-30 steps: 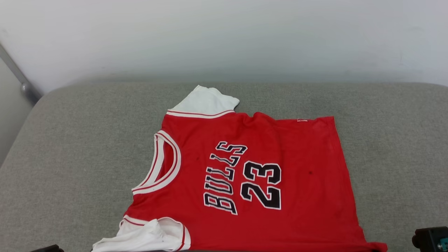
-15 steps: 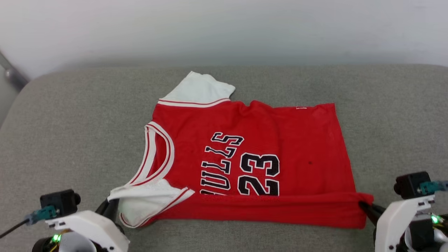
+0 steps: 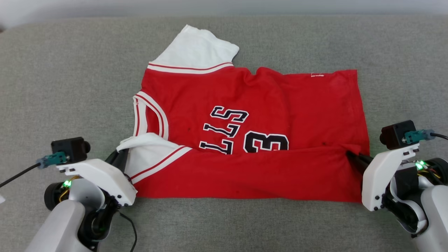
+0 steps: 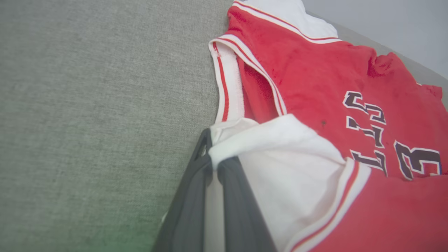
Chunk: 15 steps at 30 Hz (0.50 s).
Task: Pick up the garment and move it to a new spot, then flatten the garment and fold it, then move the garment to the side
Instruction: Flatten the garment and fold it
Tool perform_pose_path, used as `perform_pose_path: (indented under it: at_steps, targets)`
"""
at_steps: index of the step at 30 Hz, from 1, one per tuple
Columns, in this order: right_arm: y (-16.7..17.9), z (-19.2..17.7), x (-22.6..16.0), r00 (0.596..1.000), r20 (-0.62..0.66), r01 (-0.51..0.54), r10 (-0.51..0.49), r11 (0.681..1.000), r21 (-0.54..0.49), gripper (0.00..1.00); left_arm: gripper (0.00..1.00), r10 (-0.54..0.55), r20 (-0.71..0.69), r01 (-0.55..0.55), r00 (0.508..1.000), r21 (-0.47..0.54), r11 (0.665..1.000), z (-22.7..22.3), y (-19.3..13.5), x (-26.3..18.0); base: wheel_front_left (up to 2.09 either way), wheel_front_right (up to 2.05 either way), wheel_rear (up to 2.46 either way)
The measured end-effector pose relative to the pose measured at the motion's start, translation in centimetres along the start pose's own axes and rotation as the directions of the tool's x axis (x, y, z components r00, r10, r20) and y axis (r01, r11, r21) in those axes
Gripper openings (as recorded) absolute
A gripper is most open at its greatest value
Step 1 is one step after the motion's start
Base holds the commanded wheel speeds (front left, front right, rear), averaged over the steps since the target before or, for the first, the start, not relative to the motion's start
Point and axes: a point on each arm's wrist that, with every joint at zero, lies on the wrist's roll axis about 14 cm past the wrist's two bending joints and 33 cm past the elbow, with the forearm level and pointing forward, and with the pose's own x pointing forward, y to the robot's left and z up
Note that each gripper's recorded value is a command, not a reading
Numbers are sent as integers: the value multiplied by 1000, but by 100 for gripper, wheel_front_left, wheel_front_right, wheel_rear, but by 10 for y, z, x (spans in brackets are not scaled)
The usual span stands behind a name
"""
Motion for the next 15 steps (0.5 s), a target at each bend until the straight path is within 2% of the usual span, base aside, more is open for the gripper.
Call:
perform_pose_path:
  at_steps: [1,2,3,4,5,6,11,15]
  targets:
    - [0,-2,5,1000,-5,-3,3,1000,-2,20,0,-1,-17,1,1000,-1,1000,-5,1,4,0,0,0]
    - [0,-3,8,1000,-5,-6,6,1000,0,45,11,-7,-31,7,999,-3,1000,-10,0,7,0,0,0]
    - [0,-4,12,1000,-1,-7,7,1000,-2,70,32,-13,-54,13,998,-1,1000,-15,0,10,0,0,0]
    - [0,-4,15,1000,3,-7,7,1000,-4,100,50,-20,-65,20,998,-3,1000,-18,-1,12,0,0,0]
    - [1,-3,17,1000,10,-11,11,1000,-5,100,92,-20,-69,20,997,-8,1000,-20,-1,14,0,0,0]
    - [1,-1,17,1000,28,-13,13,1000,-6,100,100,-23,-73,22,997,-10,1000,-21,-1,15,0,0,0]
    - [5,4,12,994,105,-17,18,1000,-13,100,100,-16,-59,15,998,-14,1000,-19,3,13,0,0,0]
    - [6,13,-4,977,215,-7,9,1000,-12,100,100,-3,-38,3,999,-7,1000,-12,9,2,0,0,0]
